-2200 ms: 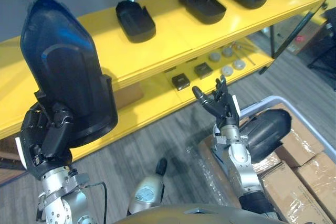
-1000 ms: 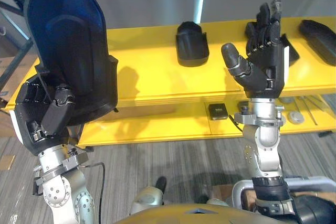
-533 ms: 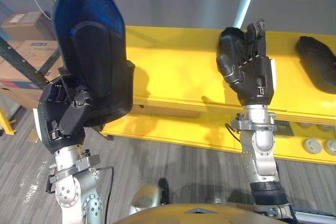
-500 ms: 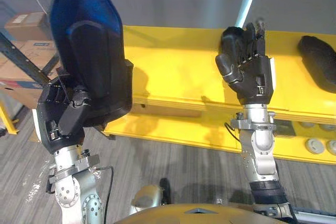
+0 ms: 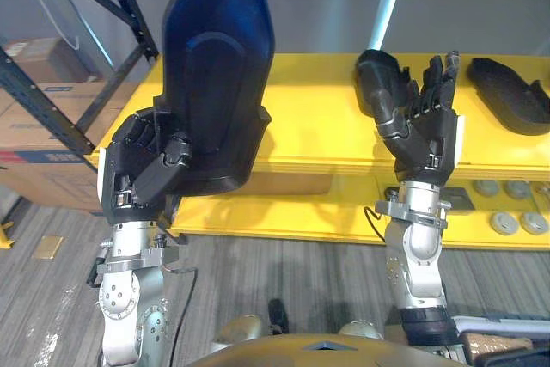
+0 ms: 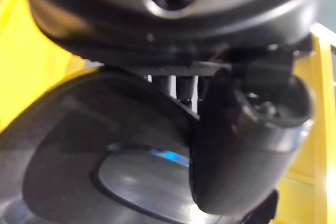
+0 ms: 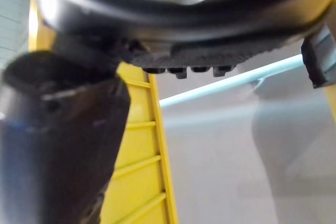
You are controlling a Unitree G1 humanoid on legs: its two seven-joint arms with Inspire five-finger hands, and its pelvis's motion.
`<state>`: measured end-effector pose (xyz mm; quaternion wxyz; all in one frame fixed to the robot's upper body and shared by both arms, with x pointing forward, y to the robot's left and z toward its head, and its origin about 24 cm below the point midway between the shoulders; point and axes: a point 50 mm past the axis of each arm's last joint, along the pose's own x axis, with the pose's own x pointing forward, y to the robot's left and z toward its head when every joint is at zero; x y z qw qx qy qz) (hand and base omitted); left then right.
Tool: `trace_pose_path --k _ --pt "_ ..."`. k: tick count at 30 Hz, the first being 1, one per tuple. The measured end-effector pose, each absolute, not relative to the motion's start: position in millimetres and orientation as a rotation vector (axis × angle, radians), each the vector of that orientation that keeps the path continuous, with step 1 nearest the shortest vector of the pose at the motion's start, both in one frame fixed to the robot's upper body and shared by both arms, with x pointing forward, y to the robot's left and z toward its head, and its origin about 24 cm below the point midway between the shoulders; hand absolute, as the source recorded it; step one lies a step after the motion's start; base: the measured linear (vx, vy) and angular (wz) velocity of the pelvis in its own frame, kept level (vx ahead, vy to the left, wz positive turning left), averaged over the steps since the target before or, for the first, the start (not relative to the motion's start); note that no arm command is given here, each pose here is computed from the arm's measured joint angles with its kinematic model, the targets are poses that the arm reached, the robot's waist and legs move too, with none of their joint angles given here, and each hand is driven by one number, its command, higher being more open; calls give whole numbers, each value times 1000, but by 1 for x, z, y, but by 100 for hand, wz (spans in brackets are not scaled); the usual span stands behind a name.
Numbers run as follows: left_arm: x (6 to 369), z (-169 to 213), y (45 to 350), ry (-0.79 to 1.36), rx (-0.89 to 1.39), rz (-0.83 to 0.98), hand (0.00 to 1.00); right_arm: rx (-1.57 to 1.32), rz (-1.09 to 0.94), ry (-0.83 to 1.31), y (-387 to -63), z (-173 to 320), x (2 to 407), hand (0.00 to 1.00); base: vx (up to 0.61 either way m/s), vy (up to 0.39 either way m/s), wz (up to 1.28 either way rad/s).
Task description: Walk over and take three plastic housings, then place them on the shelf
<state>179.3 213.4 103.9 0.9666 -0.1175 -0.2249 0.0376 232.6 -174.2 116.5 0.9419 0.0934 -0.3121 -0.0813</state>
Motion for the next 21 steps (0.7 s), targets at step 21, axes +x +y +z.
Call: trace_pose_path --k 21 --pt "168 46 207 -188 -498 246 0 150 -68 -551 -183 104 229 100 80 -46 -18"
